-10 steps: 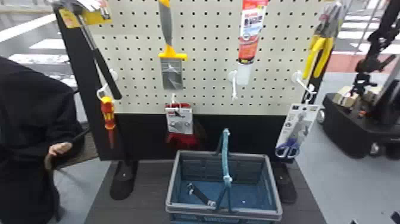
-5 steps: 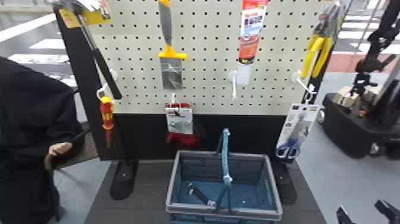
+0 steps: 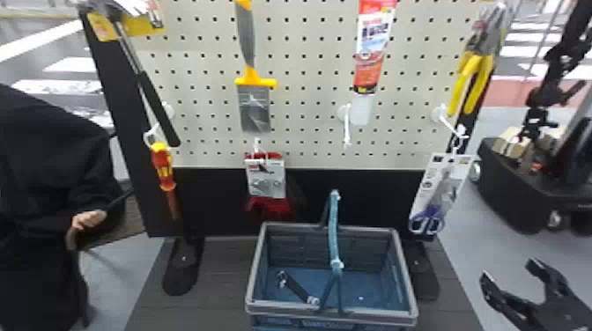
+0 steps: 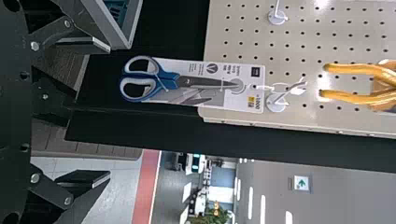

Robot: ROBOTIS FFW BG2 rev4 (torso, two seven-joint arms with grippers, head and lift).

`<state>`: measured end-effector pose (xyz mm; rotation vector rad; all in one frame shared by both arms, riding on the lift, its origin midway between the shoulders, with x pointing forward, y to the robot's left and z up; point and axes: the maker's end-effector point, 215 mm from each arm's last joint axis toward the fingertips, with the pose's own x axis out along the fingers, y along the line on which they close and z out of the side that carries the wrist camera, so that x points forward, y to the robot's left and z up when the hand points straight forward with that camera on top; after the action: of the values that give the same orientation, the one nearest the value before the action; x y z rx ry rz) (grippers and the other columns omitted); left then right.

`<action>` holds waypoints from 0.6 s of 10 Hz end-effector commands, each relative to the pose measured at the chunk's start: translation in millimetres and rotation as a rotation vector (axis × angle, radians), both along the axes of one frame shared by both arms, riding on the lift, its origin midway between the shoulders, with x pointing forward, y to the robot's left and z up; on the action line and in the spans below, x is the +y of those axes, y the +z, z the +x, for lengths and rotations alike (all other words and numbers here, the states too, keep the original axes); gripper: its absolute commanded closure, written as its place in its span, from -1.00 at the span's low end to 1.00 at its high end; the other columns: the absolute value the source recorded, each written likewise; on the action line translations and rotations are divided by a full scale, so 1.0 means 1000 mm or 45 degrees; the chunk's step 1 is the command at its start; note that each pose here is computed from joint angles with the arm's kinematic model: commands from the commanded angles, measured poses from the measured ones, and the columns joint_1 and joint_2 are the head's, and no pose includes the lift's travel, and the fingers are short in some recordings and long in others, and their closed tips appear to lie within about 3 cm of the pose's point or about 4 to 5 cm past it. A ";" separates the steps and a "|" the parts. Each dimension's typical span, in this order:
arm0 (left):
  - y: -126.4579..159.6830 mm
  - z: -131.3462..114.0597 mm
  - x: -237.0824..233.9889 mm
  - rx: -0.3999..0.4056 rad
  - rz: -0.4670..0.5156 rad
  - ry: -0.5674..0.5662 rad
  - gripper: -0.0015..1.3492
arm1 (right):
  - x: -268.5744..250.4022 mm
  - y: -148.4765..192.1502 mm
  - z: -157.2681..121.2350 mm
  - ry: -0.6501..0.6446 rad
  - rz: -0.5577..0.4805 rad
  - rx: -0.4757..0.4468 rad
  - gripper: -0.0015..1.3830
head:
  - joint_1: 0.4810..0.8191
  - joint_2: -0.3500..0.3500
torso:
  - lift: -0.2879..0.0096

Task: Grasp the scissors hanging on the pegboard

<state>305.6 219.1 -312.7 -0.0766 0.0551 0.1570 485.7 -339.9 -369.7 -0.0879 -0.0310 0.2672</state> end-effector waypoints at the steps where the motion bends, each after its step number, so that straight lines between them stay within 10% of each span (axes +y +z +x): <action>1: -0.002 0.000 -0.001 0.002 -0.002 -0.002 -0.79 | -0.006 -0.002 0.020 -0.002 0.000 0.007 -0.52 | -0.60 0.00 | 0.26; 6: 0.000 0.005 -0.003 -0.010 -0.006 -0.007 -0.79 | 0.010 0.007 0.091 0.117 0.018 0.048 -0.55 | -0.60 0.00 | 0.26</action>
<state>310.0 216.4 -313.5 -0.0814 0.0494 0.1521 567.9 -333.1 -365.2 -0.0672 -0.0017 0.3469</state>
